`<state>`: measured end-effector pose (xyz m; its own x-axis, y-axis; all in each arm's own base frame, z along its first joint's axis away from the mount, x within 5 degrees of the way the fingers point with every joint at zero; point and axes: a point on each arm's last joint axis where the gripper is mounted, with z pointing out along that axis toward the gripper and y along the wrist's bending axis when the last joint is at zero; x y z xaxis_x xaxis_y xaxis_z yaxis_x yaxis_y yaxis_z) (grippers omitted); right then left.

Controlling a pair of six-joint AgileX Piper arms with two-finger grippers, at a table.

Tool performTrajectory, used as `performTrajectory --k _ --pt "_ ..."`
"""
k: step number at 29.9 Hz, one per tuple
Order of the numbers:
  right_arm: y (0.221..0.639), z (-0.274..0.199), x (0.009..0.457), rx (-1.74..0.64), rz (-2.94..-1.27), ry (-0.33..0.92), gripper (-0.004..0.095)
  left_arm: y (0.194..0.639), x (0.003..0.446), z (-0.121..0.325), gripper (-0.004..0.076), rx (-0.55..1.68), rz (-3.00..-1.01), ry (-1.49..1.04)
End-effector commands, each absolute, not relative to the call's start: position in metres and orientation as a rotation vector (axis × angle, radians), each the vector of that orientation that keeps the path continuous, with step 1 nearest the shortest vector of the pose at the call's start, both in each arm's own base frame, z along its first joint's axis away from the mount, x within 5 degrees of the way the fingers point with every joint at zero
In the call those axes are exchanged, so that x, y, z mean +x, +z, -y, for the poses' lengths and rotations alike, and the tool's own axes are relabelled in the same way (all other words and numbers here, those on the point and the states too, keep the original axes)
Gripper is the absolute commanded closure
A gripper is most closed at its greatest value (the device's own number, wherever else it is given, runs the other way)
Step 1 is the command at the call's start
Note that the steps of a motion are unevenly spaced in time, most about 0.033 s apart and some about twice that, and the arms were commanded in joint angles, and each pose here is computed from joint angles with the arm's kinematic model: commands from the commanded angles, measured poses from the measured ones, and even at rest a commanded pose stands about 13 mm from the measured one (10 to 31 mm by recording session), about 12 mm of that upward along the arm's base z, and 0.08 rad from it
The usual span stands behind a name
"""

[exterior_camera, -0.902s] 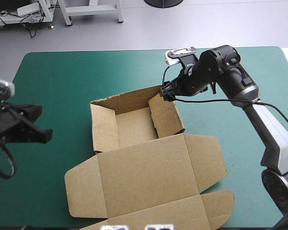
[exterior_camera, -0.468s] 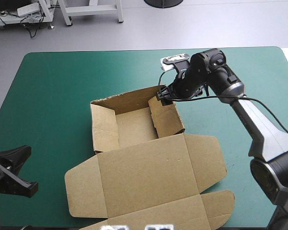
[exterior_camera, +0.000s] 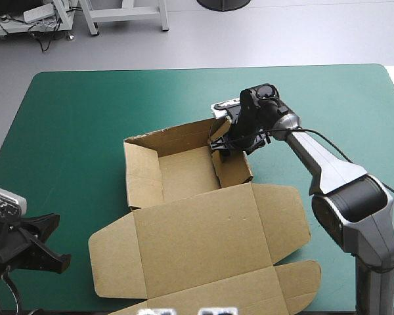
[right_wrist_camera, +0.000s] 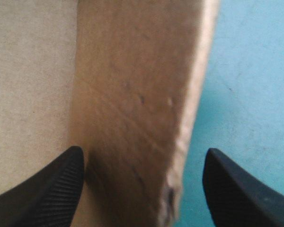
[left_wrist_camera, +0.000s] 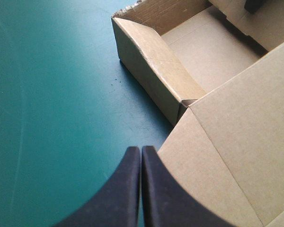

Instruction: Fold the box

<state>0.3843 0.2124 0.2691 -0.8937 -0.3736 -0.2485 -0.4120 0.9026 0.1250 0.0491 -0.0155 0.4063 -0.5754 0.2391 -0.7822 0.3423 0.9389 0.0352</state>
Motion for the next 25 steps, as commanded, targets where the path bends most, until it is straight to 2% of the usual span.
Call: performTrajectory --k 1,7,10,16,22,25 --pt "0.289 -0.213 0.384 -0.59 -2.779 0.291 0.042 0.408 0.047 0.015 0.0733 0.412 -2.246 -0.157" --pt "0.287 -0.213 0.386 -0.671 -2.759 0.274 0.0925 0.408 0.047 0.015 0.0733 0.412 -2.246 -0.157" --pt "0.291 -0.211 0.387 -0.706 -2.743 0.22 0.0928 0.408 0.047 0.015 0.0733 0.412 -2.246 -0.157" --pt "0.305 -0.194 0.395 -0.759 -2.68 -0.019 0.0928 0.408 0.047 0.015 0.0733 0.412 -2.246 -0.157" --pt "0.324 -0.153 0.414 -0.604 -2.655 -0.029 0.0928 0.408 0.047 0.015 0.0733 0.412 -2.246 -0.157" --pt "0.33 -0.11 0.427 -0.465 -2.666 -0.047 0.0928 0.408 0.047 0.015 0.0733 0.412 -2.246 -0.157"
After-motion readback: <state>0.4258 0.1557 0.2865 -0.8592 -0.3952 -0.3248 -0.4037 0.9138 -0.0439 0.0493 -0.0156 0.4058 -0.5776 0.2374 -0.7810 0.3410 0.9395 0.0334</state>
